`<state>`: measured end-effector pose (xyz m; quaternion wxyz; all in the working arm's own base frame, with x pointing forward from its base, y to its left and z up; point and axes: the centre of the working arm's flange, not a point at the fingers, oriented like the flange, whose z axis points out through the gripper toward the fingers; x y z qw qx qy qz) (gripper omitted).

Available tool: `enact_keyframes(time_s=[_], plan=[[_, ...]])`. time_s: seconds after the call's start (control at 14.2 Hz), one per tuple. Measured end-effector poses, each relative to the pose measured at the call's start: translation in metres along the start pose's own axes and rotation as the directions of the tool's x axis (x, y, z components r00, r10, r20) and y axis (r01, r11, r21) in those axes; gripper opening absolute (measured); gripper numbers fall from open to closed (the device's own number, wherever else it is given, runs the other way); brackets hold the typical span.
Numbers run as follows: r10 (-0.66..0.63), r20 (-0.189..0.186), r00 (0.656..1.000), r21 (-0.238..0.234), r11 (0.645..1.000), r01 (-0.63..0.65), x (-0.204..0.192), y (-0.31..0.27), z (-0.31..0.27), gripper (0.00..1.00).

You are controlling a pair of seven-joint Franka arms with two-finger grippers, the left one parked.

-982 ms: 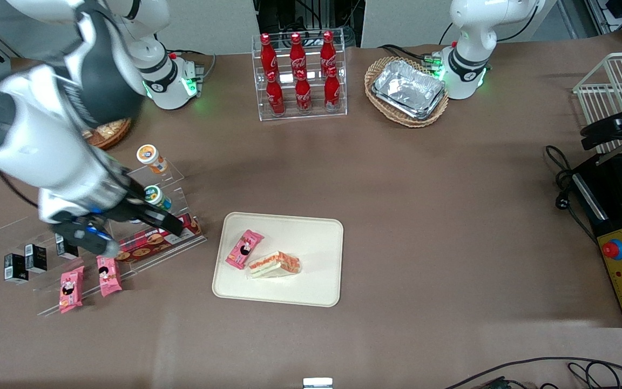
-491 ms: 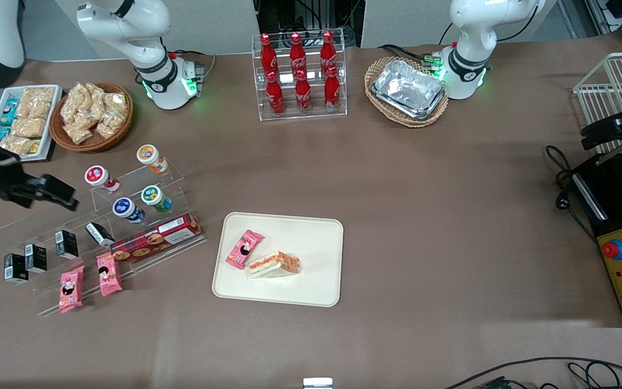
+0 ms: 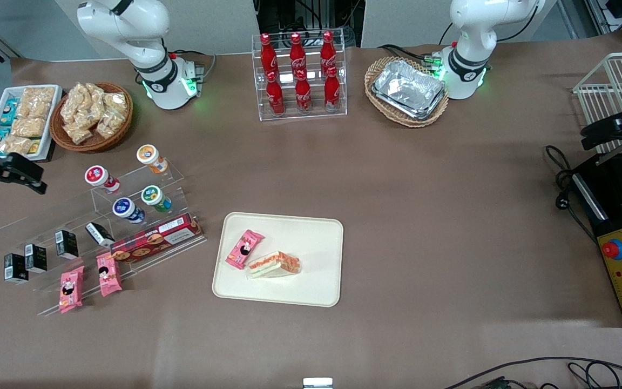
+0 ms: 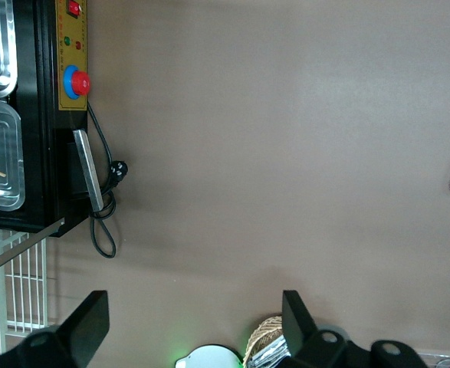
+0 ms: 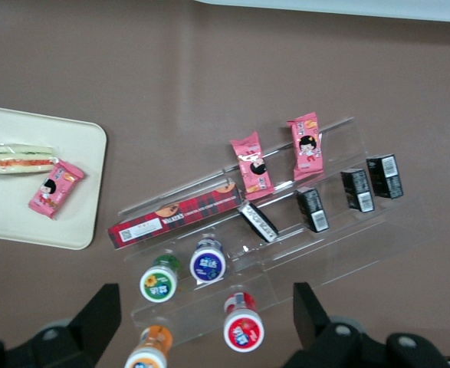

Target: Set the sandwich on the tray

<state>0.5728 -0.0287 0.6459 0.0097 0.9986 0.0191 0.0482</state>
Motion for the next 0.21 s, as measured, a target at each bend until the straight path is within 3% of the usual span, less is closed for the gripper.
enact_keyframes(time_s=[0.21], plan=[[0.011, -0.005, 1.000, -0.005, 1.000, -0.011, -0.004, 0.022, -0.003, 1.00]])
